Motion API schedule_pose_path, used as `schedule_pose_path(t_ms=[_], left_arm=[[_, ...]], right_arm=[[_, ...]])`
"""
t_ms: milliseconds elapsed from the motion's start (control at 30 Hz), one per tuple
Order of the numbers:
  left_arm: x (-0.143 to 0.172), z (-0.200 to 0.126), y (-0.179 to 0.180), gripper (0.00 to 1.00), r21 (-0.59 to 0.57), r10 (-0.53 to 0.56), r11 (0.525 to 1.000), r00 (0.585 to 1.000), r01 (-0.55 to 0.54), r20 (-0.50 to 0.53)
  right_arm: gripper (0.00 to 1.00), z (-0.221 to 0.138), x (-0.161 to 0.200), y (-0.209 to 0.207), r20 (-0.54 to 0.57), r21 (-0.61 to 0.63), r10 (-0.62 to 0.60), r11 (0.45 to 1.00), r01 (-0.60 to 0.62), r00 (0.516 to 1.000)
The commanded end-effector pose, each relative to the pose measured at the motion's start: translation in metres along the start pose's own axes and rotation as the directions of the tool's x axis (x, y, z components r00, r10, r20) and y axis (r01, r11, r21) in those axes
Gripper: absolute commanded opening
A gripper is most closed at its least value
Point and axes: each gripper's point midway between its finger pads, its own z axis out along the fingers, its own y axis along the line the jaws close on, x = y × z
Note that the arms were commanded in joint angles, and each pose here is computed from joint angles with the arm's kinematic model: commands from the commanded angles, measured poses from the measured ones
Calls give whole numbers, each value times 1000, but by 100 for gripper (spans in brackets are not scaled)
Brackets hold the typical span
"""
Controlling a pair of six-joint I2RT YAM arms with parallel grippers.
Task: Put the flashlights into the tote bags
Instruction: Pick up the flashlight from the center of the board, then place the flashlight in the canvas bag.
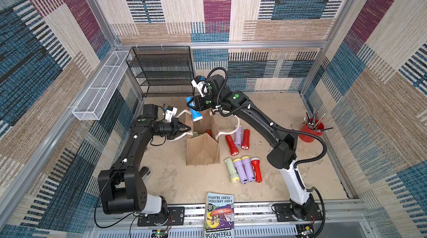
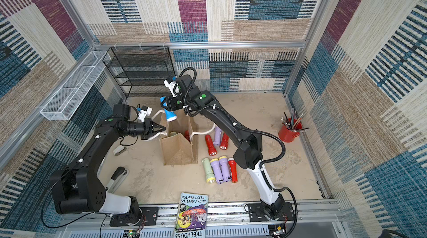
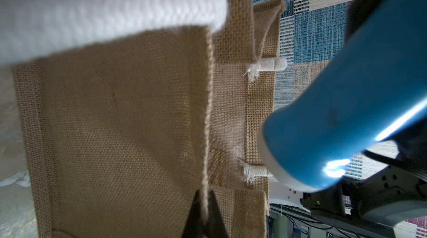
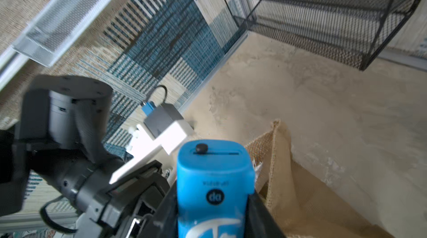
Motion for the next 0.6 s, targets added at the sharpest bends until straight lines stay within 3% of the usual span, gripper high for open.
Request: schedule_pose_path(t_ms=[0,300,567], left_arm=[[-3,-2,-6,0,27,17,999,1000,-17,7],[-8,-4,-7,0,58,-5,998,1000,3,25],[-9,-4,-10,0,88,-9,996,1000,6,26]], right_arm=[[26,-4,0,2,28,5,-45,999,45,999],[25,-9,55,-19,-17,49,-38,998,39,999],[25,13,123,-64,-226,209,29,978,19,974]])
